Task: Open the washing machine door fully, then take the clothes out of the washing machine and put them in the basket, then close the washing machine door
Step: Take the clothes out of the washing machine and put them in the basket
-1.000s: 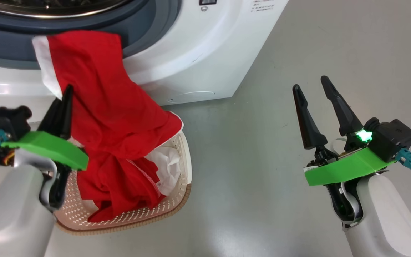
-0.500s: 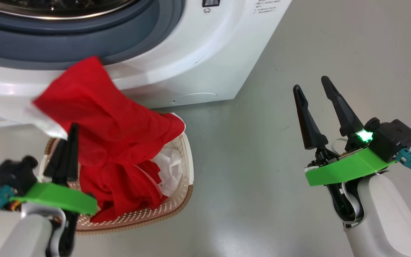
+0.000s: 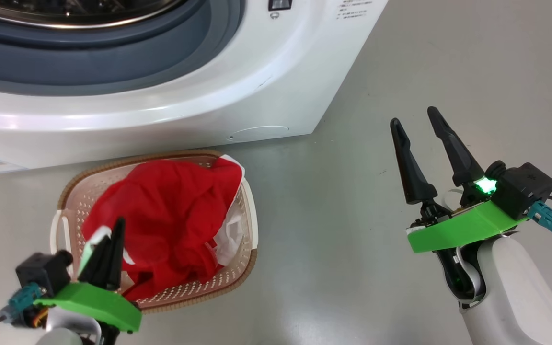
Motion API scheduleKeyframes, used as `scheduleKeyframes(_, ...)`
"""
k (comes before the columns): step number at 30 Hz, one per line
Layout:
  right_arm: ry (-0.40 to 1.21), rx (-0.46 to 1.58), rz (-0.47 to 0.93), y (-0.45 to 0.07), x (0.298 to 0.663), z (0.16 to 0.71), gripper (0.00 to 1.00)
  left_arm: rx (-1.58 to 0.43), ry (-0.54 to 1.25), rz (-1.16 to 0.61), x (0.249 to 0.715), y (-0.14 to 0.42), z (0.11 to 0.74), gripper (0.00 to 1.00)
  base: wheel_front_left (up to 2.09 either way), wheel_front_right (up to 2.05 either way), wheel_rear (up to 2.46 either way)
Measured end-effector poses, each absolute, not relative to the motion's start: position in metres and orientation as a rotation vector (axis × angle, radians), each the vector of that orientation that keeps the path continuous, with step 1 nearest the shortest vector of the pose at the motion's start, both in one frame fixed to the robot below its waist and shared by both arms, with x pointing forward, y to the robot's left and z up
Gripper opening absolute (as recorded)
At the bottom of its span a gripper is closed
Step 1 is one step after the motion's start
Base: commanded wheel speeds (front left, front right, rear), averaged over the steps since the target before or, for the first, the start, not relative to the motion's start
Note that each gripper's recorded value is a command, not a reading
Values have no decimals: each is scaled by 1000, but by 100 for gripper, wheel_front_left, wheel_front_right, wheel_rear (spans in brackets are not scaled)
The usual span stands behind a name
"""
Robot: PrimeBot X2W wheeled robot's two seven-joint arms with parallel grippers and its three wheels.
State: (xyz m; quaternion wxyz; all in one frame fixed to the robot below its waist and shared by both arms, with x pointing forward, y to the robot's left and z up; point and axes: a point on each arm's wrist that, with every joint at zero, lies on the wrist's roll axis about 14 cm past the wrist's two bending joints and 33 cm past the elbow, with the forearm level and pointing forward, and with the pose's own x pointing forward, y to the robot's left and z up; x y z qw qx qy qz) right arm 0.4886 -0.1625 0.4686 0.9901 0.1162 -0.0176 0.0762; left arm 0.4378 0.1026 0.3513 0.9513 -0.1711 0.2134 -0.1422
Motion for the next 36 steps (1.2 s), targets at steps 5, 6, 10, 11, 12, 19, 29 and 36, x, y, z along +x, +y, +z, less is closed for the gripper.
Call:
scheduleKeyframes(5, -34, 230, 147, -165, 487, 469, 100, -364, 562, -267, 418, 107, 316, 0, 0, 0, 0)
scheduleKeyframes(6, -34, 230, 146, -165, 487, 469, 100, -367, 595, -259, 414, 109, 307, 0, 0, 0, 0)
scheduleKeyframes(10, -27, 234, 142, -166, 487, 466, 100, -373, 696, -222, 407, 117, 280, 0, 0, 0, 0)
scheduleKeyframes(11, -25, 235, 142, -166, 487, 466, 100, -370, 706, -217, 410, 118, 276, 0, 0, 0, 0)
scheduleKeyframes(12, -23, 235, 142, -166, 487, 465, 100, -363, 715, -213, 413, 118, 273, 0, 0, 0, 0)
scheduleKeyframes(19, -10, 231, 135, -169, 486, 459, 100, -336, 804, -239, 423, 102, 249, 0, 0, 0, 0)
scheduleKeyframes(29, -2, 223, 119, -175, 485, 456, 100, -333, 897, -248, 423, 86, 232, 0, 0, 0, 0)
scheduleKeyframes(36, 1, 225, 121, -174, 487, 454, 100, -332, 947, -240, 413, 83, 224, 0, 0, 0, 0)
